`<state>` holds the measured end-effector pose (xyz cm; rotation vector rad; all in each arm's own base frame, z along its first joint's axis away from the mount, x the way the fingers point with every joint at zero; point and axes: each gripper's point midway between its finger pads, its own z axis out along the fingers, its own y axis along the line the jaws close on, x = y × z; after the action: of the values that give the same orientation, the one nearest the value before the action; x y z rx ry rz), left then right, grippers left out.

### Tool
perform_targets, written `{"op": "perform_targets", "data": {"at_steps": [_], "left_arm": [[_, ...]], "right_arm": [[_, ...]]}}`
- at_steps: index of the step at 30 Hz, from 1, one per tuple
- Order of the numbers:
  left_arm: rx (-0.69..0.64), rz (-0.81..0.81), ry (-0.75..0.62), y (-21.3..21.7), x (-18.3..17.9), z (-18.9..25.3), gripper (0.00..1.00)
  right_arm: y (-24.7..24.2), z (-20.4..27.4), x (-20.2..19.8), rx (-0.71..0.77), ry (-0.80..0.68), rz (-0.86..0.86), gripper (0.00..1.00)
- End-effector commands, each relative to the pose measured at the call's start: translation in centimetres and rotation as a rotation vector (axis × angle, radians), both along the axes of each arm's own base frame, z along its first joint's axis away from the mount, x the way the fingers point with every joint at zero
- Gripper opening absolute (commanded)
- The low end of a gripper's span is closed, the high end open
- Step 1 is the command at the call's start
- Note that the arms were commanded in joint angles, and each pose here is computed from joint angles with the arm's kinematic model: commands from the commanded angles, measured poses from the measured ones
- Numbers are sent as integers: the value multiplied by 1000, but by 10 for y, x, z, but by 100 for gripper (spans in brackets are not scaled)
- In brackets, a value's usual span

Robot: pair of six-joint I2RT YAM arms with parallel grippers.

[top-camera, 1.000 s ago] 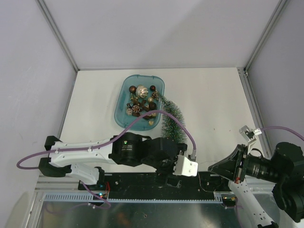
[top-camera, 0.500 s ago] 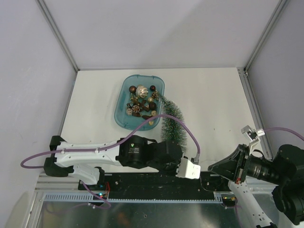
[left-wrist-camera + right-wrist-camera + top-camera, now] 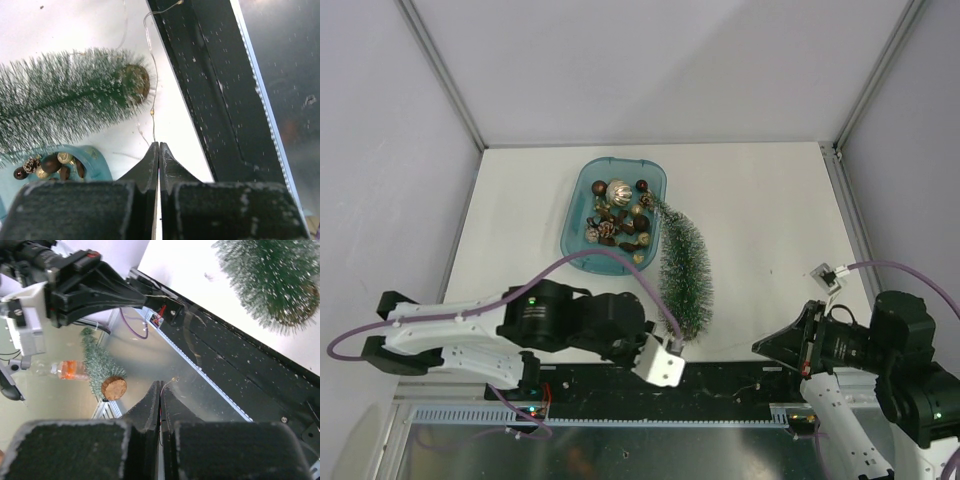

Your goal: Decorate the small christmas tree

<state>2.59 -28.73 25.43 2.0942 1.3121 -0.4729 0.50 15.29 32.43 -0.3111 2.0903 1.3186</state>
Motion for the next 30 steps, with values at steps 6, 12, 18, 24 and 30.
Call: {"op": "perform_targets", "data": {"at_steps": [6, 12, 18, 24, 30], "left_arm": [[187, -66, -147, 84, 18, -25, 0], [235, -31, -178, 114, 26, -27, 0], [276, -12, -198, 127, 30, -30, 0], [313, -11, -235, 132, 36, -39, 0], [333, 56, -363, 150, 60, -48, 0]], "right_arm": [[-9, -44, 10, -99, 87, -64, 0], [-15, -57, 18, -153, 105, -94, 0], [-30, -76, 23, -262, 136, -167, 0], [-40, -85, 23, -314, 144, -215, 0], [-33, -85, 15, -278, 146, -154, 0]]}}
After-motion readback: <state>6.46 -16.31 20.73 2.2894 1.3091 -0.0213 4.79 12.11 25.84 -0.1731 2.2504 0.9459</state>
